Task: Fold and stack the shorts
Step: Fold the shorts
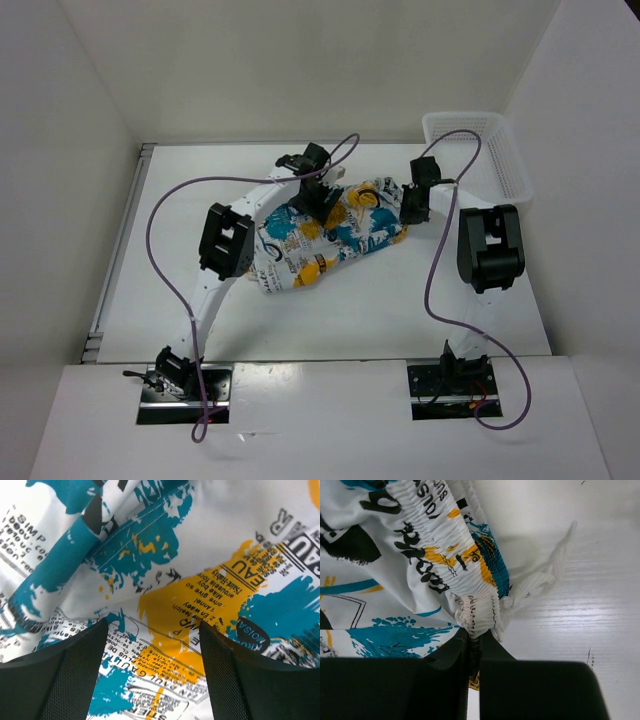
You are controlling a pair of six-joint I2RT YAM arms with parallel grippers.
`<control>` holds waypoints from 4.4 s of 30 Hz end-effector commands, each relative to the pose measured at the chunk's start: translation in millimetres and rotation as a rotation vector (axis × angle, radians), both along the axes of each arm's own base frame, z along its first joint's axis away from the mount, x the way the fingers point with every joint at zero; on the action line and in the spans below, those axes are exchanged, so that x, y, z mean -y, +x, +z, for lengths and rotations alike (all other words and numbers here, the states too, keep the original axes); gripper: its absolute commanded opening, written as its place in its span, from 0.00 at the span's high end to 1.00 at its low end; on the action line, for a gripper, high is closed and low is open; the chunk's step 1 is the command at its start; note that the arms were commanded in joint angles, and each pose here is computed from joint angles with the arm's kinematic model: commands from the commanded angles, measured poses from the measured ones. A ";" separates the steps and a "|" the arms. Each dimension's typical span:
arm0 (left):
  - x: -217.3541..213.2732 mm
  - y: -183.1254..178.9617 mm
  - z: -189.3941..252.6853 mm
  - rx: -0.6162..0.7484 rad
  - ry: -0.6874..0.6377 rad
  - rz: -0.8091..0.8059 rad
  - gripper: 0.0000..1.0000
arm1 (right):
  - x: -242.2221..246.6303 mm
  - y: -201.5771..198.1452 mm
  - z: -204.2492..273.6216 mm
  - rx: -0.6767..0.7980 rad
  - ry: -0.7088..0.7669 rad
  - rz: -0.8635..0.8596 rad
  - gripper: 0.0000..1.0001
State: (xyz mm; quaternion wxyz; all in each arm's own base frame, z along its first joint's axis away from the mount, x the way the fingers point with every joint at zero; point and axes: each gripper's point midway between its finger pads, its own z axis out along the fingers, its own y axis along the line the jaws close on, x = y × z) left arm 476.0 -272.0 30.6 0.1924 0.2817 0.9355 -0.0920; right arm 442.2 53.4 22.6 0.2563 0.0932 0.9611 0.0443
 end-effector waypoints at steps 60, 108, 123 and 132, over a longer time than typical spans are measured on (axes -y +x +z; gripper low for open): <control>-106.1 -8.3 -33.0 -0.268 -0.263 0.179 0.87 | -347.7 -108.8 102.2 0.433 -0.171 1.168 0.79; -103.2 28.2 22.3 -0.061 -0.181 0.175 0.90 | -181.3 -152.6 40.8 0.342 -0.378 1.183 1.00; -103.1 13.8 95.2 0.027 -0.228 0.156 0.20 | -225.3 -160.7 120.9 0.505 -0.236 1.260 0.42; -86.9 -82.9 116.6 -0.080 -0.245 0.076 0.17 | -180.3 -21.8 135.9 0.424 0.025 0.775 0.34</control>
